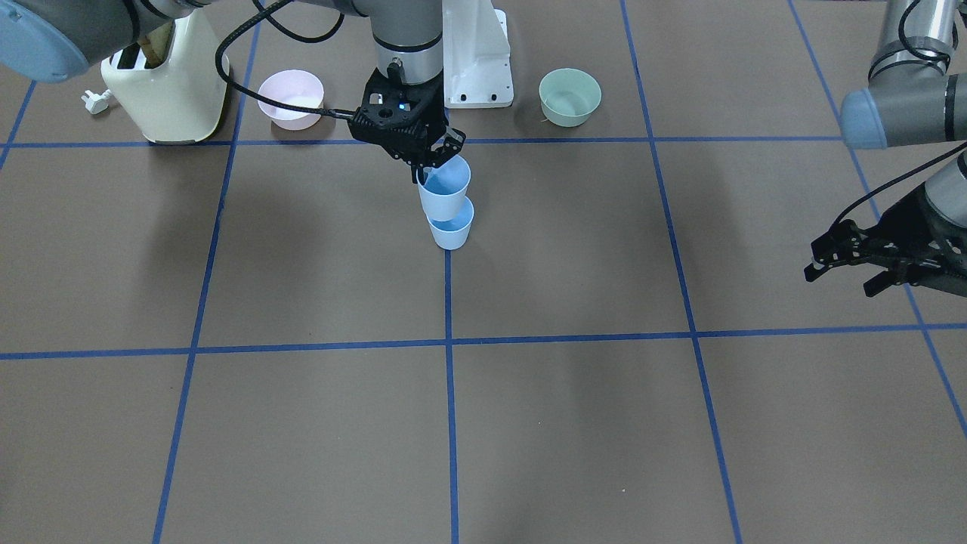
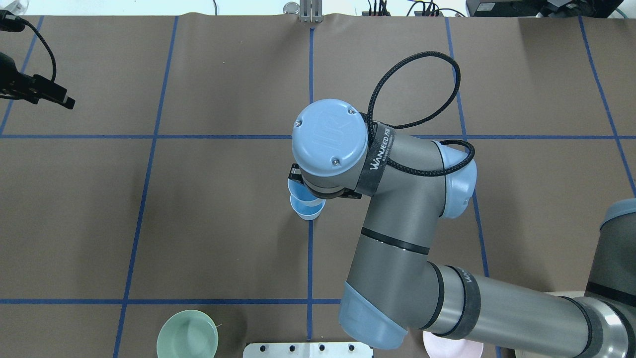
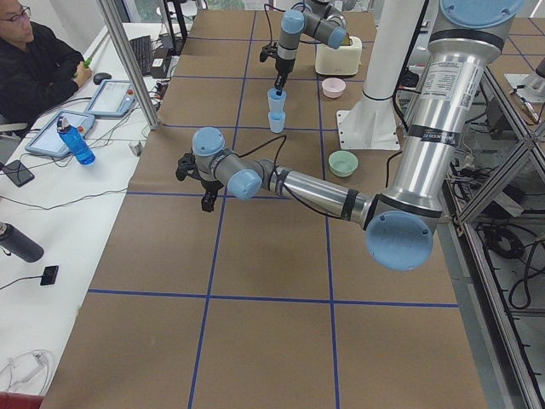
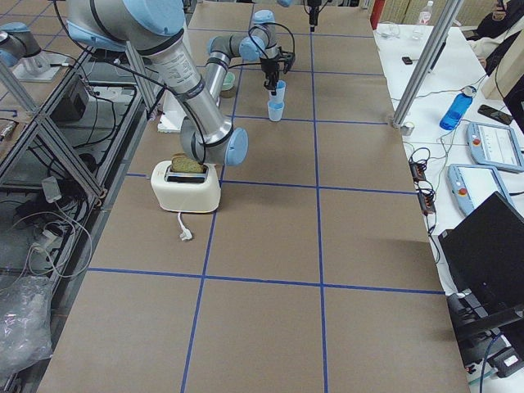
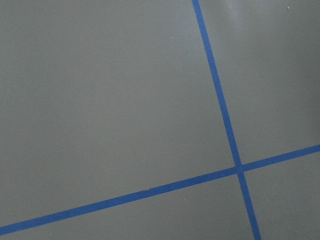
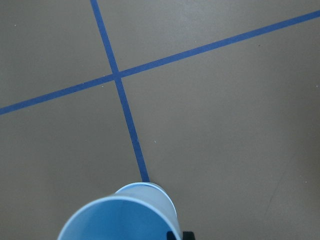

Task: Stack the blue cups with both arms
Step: 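Carry the cup with the right gripper over the cup at center, then lower the held cup into the center cup and open the right gripper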

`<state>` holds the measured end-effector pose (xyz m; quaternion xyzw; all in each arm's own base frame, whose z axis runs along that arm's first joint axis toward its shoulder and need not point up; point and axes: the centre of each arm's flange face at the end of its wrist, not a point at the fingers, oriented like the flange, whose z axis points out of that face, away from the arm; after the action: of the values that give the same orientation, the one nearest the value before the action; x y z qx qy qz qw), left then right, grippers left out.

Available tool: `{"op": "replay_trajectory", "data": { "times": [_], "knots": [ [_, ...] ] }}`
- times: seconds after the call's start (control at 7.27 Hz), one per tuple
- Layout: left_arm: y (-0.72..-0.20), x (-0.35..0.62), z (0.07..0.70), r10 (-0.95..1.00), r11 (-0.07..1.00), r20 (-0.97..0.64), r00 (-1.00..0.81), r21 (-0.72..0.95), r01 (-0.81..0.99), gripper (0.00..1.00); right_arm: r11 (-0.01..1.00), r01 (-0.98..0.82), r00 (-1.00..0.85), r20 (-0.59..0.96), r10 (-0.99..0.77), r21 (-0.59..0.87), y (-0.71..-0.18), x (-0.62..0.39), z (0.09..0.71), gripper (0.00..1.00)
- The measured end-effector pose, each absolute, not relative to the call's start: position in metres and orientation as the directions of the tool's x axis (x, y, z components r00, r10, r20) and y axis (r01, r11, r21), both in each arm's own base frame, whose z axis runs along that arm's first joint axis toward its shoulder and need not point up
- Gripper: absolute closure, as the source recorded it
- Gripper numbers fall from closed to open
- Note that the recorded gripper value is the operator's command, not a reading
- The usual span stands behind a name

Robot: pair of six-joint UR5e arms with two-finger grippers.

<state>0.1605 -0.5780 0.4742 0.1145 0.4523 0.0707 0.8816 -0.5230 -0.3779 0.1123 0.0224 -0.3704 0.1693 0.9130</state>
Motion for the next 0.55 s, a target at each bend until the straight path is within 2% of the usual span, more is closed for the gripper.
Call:
{"op": "replay_trajectory", "data": {
  "times": [0.55],
  "knots": [
    [-0.576, 0.16, 0.478, 0.227, 0.965, -0.781, 0.582, 0.263, -0.024, 0.02, 0.946, -0.318, 0.687, 0.67, 0.282, -0.072, -0.368, -0.54, 0.119, 1.0]
  ]
}}
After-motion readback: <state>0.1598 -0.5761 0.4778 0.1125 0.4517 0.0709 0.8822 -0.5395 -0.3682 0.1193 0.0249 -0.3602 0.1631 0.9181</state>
